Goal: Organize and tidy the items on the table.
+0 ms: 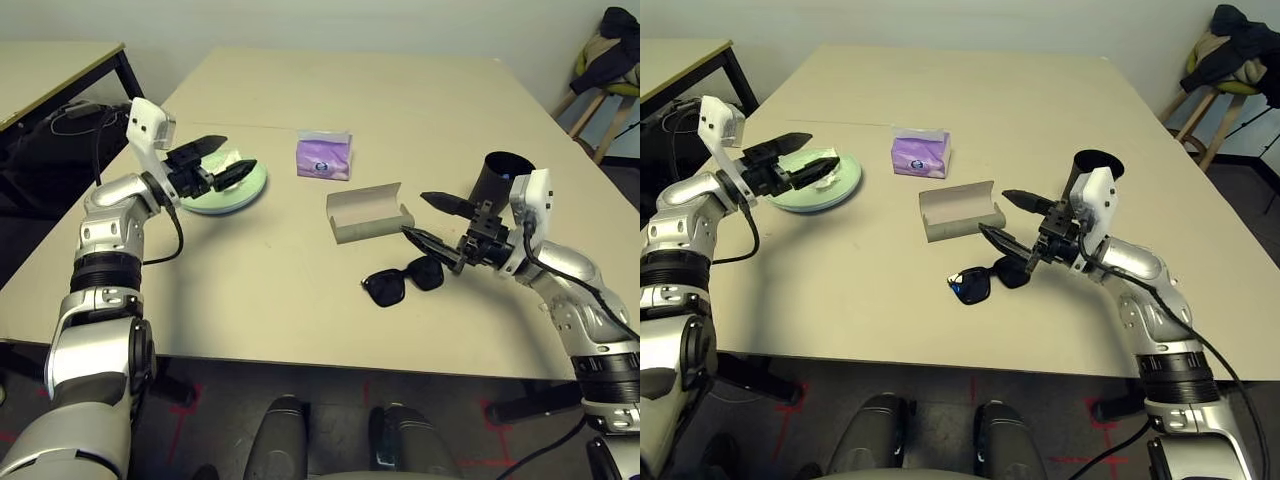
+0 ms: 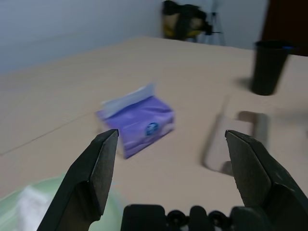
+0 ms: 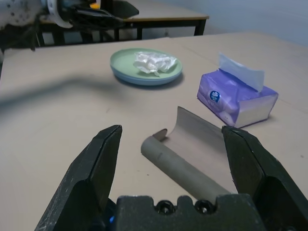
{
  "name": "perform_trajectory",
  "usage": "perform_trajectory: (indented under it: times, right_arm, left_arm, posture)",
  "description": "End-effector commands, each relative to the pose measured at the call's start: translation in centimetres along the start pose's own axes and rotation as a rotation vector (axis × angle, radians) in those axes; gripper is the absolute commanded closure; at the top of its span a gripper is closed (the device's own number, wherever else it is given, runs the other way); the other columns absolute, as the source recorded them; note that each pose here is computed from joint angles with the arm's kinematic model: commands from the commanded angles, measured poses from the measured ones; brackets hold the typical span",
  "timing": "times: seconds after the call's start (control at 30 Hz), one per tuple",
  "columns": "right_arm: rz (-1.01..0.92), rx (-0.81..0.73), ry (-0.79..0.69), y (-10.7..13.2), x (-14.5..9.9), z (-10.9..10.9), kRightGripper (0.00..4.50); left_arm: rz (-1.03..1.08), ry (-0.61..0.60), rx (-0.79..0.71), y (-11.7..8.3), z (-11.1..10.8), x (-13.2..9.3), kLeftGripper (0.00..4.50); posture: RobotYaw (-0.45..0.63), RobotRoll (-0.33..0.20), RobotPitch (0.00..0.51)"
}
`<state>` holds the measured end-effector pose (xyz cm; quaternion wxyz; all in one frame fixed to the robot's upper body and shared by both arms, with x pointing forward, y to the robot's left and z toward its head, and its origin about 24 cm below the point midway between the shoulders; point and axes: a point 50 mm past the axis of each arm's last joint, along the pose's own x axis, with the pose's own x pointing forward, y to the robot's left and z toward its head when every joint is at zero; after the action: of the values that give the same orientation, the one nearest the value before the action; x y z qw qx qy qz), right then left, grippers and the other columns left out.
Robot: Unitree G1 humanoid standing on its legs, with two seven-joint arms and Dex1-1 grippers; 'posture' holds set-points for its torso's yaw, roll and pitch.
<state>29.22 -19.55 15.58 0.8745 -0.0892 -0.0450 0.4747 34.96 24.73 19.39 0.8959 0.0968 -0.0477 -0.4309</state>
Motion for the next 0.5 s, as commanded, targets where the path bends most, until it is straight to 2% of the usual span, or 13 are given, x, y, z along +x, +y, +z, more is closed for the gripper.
perform_trajectory:
  times: [0.03,0.27,0.5]
  right_arm:
    - [0.031,-0.018,0.088,-0.2,-0.3,-0.3,0.0]
    - [0.037,-0.032,0.16,-0.1,-0.2,0.3,0.0]
    - [0.058,-0.109,0.355,0.3,-0.5,1.3,0.0]
  left_arm:
    - [-0.139,0.015,0.013,-1.9,-0.8,0.7,0.01]
    - [-0.312,0.052,0.056,-4.4,-2.2,1.4,0.01]
    - [-0.417,0.065,0.037,-5.6,-3.1,1.9,0.01]
  posture:
    - [0.19,0.0,0.105]
    - [0.18,0.0,0.117]
    - [0.15,0.0,0.128]
